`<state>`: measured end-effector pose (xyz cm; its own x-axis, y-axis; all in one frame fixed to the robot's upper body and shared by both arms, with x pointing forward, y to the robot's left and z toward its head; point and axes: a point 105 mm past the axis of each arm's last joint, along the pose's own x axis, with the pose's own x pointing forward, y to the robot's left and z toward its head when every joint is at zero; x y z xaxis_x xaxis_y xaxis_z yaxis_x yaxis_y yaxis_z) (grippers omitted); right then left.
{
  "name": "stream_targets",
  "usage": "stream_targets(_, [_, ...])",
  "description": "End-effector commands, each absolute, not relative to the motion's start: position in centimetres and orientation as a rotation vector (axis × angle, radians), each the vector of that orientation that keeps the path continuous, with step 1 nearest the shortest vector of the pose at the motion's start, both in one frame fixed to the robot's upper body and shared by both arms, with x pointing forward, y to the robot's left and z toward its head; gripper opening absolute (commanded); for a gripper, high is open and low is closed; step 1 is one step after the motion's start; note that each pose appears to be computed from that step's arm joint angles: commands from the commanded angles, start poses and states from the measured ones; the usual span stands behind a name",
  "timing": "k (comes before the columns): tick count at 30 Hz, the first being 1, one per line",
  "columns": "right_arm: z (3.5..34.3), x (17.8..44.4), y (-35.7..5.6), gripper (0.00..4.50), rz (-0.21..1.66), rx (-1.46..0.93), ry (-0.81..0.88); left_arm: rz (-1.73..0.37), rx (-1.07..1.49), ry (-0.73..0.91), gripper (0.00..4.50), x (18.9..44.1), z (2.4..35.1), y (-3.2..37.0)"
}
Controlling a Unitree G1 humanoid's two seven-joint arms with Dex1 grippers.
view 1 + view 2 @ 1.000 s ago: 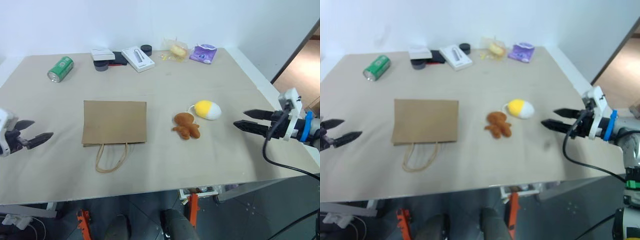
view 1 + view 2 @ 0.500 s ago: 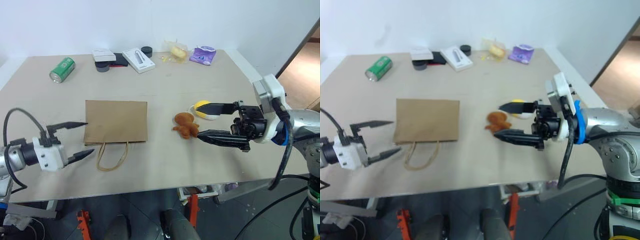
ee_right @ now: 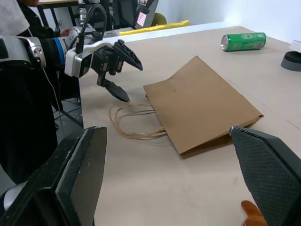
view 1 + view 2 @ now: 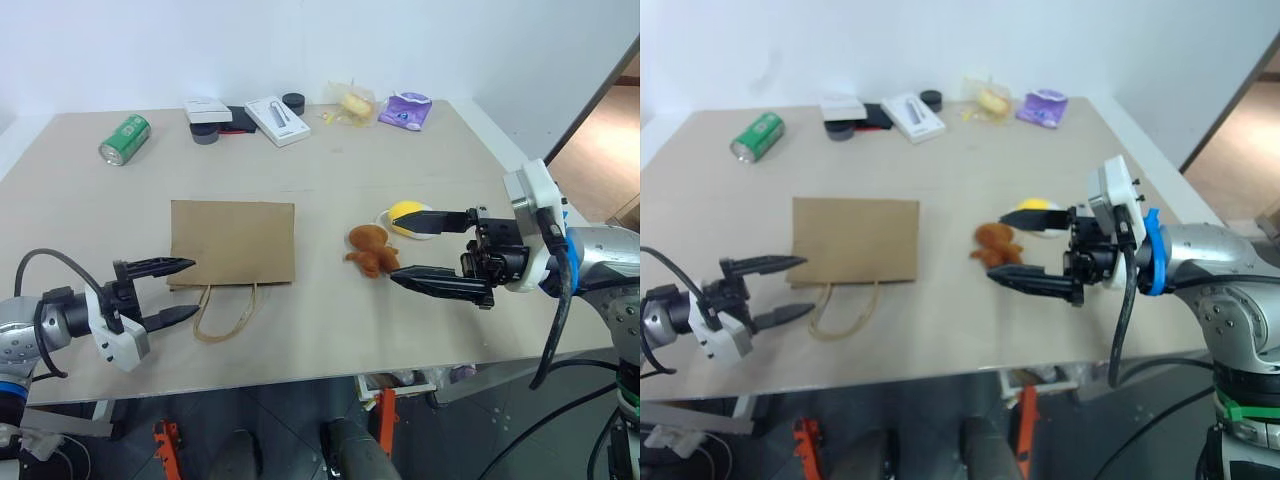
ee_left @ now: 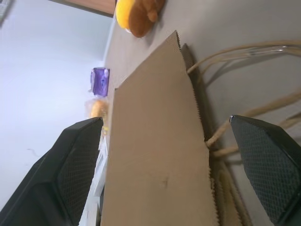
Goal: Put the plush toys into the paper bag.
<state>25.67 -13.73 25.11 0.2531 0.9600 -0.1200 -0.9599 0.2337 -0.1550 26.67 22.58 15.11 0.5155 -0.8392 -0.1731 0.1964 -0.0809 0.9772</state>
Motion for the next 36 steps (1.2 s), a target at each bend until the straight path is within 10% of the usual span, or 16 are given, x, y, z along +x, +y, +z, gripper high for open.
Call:
stream_targets(1, [26.0, 25.2, -13.7, 4.5, 1.314, -0.261, -0.043, -0.959, 1.417, -0.619, 4.46, 26.5, 15.0, 22.6])
stream_targets(33, [26.5, 25.3, -12.9, 4.5, 1.302, -0.237, -0.074, -0.99, 1.349, -0.669, 4.46, 27.7, 13.7, 19.7])
stream_targets(36, [26.6, 25.3, -12.8, 4.5, 1.303, -0.235, -0.075, -0.998, 1.324, -0.667, 3.17, 27.9, 13.6, 19.2])
